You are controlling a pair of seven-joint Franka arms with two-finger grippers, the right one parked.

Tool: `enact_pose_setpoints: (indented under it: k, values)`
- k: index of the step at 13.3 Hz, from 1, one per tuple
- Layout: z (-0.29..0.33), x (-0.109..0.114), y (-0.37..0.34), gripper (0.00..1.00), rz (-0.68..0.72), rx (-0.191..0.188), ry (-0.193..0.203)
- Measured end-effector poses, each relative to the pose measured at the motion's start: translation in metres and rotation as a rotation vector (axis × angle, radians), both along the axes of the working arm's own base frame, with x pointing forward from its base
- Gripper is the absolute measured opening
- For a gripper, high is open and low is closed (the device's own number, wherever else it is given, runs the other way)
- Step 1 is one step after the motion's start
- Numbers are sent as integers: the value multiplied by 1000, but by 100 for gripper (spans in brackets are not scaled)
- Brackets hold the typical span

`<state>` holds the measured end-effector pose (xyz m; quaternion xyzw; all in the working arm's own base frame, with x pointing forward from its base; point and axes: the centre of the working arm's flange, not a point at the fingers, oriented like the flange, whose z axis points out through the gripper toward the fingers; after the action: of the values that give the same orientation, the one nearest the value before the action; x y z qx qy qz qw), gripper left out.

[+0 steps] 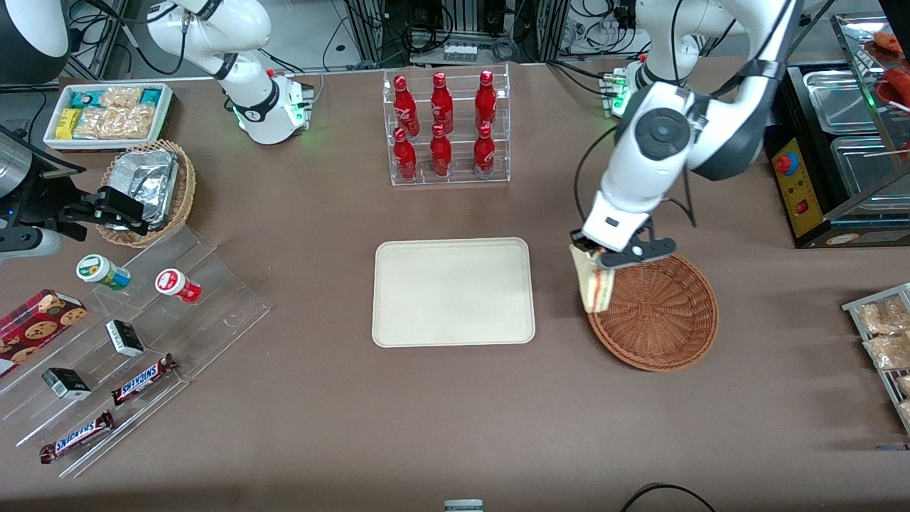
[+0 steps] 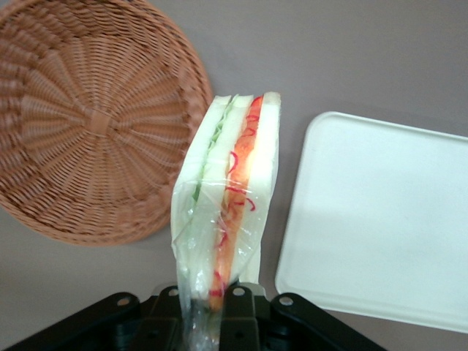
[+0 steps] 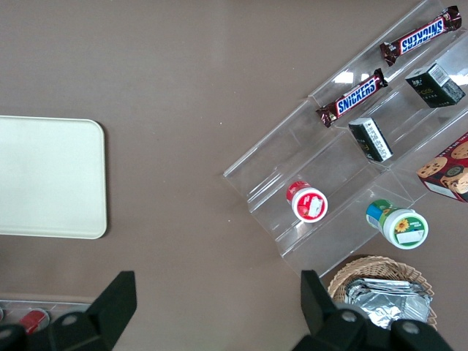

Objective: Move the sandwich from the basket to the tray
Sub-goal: 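Lift the sandwich and carry it over the cream tray, then lower the held sandwich onto the tray's center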

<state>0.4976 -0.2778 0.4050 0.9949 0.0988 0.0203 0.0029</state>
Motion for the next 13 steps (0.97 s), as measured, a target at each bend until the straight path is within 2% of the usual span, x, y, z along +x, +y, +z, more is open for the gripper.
enact_pose_setpoints:
  k: [4,7,10,13]
  values:
    - [-7,-22,-55,15,-70,-10,12]
    - [-28,-27,-91,15,-99,34,1]
    - [-57,-21,-120,15,-58,80,-21]
    - [-71,-17,-133,15,-20,82,-24]
